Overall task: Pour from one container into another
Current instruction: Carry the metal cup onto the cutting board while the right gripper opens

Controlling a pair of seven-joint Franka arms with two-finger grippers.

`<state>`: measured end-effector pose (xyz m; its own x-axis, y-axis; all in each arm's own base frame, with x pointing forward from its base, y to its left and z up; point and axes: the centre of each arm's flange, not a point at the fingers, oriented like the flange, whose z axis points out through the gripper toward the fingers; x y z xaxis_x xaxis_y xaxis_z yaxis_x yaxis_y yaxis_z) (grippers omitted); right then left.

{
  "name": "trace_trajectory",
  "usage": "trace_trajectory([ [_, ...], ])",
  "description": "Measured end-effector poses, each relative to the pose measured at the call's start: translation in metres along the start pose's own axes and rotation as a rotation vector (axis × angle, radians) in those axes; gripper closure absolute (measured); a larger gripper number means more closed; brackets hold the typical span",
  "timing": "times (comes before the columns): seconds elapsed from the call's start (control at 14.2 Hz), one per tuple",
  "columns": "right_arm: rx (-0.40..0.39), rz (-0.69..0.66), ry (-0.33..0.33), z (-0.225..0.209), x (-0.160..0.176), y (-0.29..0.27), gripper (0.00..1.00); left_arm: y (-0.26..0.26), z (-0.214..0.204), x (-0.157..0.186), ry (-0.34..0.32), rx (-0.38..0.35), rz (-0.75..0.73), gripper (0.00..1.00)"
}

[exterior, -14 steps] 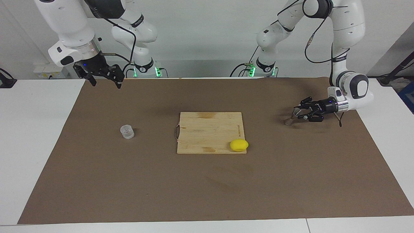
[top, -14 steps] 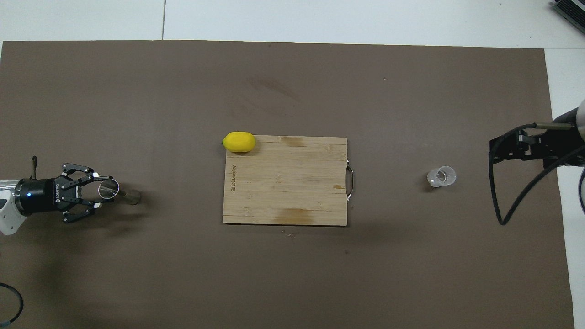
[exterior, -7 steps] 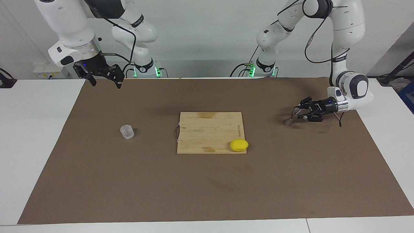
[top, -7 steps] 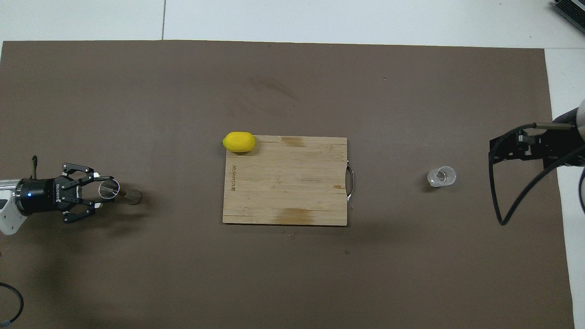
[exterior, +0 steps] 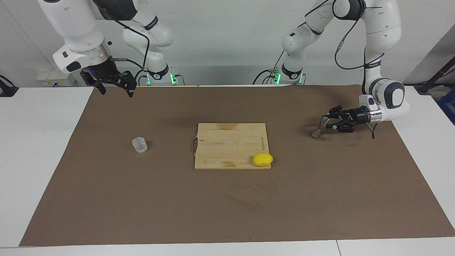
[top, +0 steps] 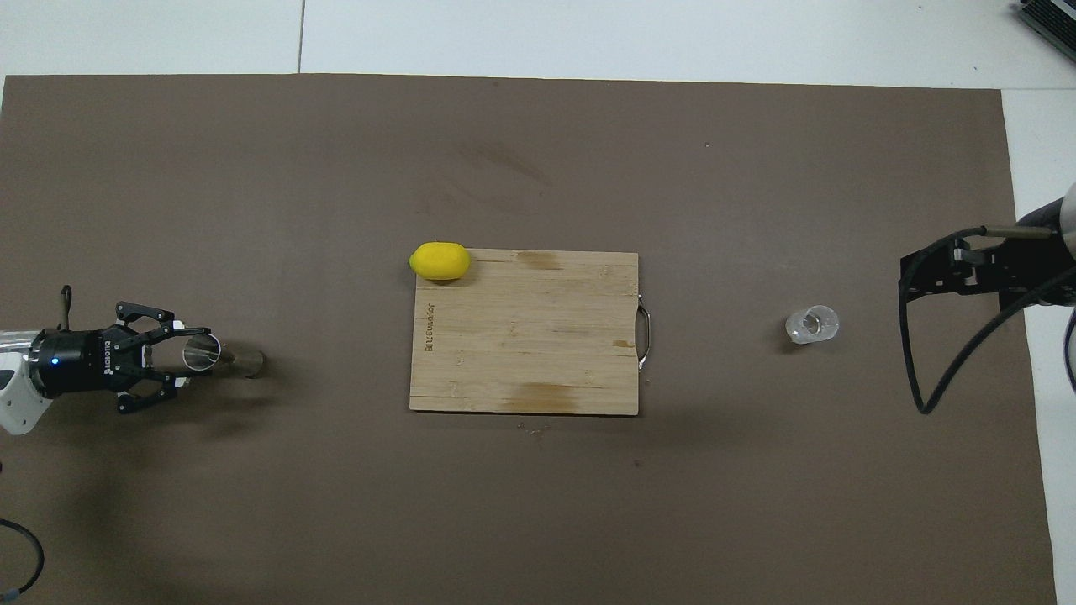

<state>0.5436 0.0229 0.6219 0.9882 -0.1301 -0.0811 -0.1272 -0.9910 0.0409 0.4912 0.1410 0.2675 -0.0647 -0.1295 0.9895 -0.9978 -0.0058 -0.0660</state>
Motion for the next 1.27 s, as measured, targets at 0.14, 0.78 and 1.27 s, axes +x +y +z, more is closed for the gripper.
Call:
trace_trajectory([
  [0.14, 0.0, 0.0, 0.0, 0.0, 0.0, 0.0, 0.0, 0.0, 0.006, 0.003, 0.02, -0.02, 0.004, 0.49],
  [0.78, 0.001, 0.009, 0.0, 0.0, 0.001, 0.005, 0.0, -0.025, 0.093, 0.023, 0.112, -0.103, 0.041, 0.49],
  [1.27, 0.01, 0.14, 0.028, 0.004, 0.009, 0.019, 0.13, -0.037, 0.181, 0.058, 0.149, -0.119, 0.087, 0.49],
])
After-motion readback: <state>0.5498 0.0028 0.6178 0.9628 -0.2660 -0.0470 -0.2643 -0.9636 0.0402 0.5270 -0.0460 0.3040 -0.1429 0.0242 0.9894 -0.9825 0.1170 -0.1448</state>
